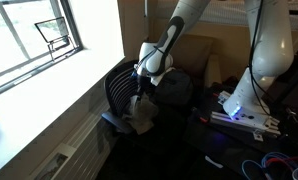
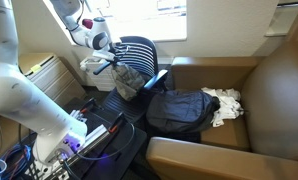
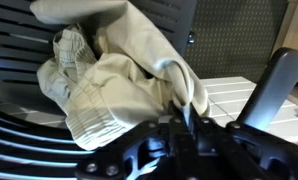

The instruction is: Hang the pair of shorts over the backrest of the chair

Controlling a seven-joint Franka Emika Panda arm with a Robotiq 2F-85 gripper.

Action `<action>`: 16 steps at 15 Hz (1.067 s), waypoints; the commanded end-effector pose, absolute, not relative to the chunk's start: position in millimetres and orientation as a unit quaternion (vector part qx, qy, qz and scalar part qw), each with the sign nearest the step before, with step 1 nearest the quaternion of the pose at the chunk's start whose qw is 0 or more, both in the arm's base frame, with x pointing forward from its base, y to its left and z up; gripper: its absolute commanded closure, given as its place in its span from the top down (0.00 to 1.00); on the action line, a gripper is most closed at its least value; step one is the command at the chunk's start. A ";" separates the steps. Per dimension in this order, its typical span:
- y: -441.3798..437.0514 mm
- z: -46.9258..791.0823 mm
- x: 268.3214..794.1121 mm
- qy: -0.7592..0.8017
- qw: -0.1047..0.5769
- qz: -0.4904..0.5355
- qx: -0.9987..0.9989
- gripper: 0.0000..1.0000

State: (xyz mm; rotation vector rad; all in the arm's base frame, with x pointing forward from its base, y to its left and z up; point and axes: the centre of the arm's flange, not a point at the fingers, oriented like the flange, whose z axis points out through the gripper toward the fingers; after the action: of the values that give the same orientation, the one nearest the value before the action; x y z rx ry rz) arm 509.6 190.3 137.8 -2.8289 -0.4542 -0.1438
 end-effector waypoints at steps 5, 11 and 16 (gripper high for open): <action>159.1 213.0 490.2 -0.107 0.112 -0.164 -0.974 0.02; 143.2 313.6 449.5 0.041 0.162 -0.258 -0.951 0.02; 174.9 314.7 474.4 0.029 0.155 -0.287 -0.945 0.07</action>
State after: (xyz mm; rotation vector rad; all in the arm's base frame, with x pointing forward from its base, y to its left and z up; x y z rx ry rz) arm 474.3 174.9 314.6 -2.7075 0.0842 -0.8232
